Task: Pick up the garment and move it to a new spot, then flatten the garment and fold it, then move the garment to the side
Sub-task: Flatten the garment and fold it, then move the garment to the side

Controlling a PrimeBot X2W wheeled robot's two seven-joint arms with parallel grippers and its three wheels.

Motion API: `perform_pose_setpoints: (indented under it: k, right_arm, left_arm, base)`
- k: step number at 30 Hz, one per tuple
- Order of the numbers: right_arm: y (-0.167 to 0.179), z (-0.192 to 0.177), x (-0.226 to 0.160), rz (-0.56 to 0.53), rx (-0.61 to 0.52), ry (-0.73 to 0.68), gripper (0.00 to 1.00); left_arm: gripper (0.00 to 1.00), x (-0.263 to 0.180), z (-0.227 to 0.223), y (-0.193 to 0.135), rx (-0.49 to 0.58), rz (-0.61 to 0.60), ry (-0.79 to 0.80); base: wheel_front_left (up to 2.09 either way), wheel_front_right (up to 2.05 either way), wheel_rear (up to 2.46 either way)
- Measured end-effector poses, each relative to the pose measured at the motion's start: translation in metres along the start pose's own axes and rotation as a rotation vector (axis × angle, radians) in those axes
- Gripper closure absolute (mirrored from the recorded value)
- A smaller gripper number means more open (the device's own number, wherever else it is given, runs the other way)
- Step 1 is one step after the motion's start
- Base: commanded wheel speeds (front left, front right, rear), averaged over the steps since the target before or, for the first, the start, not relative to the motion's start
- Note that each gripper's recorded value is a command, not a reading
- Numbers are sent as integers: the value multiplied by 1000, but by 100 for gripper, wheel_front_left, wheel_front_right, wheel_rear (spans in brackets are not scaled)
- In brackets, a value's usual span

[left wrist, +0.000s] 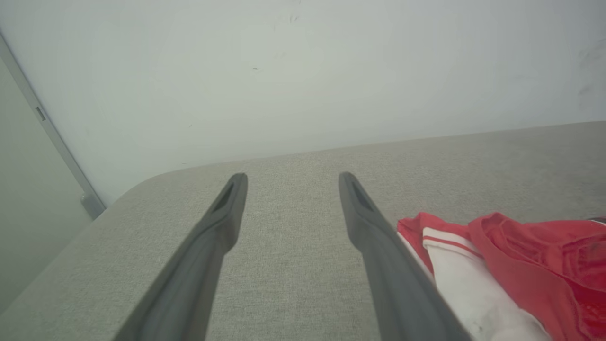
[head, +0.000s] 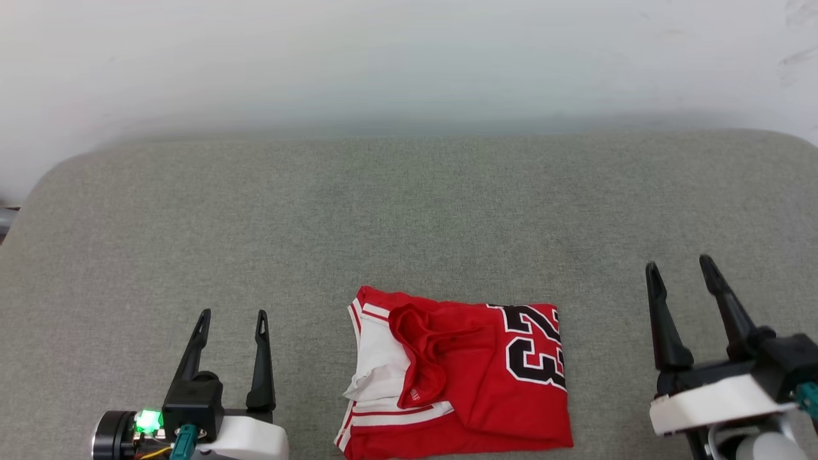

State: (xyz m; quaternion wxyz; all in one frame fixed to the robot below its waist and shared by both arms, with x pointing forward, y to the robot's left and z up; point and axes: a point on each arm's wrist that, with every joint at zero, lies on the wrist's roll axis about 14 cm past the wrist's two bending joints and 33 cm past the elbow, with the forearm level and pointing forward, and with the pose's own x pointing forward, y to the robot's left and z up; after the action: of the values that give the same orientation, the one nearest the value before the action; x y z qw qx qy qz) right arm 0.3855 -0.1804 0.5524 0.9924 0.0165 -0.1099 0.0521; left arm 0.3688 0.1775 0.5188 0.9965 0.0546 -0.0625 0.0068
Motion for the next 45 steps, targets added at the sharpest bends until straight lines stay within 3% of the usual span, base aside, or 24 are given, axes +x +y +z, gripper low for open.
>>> perform_pose_setpoints:
  k: [13,26,34,38,42,43,45]
  right_arm:
    - [9,-27,-34,-9,41,96,0]
    - [9,-36,-36,-2,35,125,0]
    - [-23,3,0,-24,-15,10,0]
    - [-30,28,26,17,-25,-9,0]
    - [-12,16,47,156,24,212,0]
    - [3,-3,45,232,57,374,0]
    - [15,-23,36,287,80,514,0]
  left_arm:
    - [0,-12,-6,-3,-31,-19,26]
    - [0,-14,-15,-2,-32,-17,56]
    - [0,-12,-16,0,-31,-12,56]
    - [0,-10,-16,0,-31,-9,55]
    - [0,-11,-18,2,-30,-4,61]
    - [0,-10,-18,3,-28,-1,62]
    - [0,-10,-18,4,-28,3,63]
  base:
    - [0,0,0]
    - [0,0,0]
    - [0,0,0]
    - [0,0,0]
    - [0,0,0]
    - [0,0,0]
    - [0,0,0]
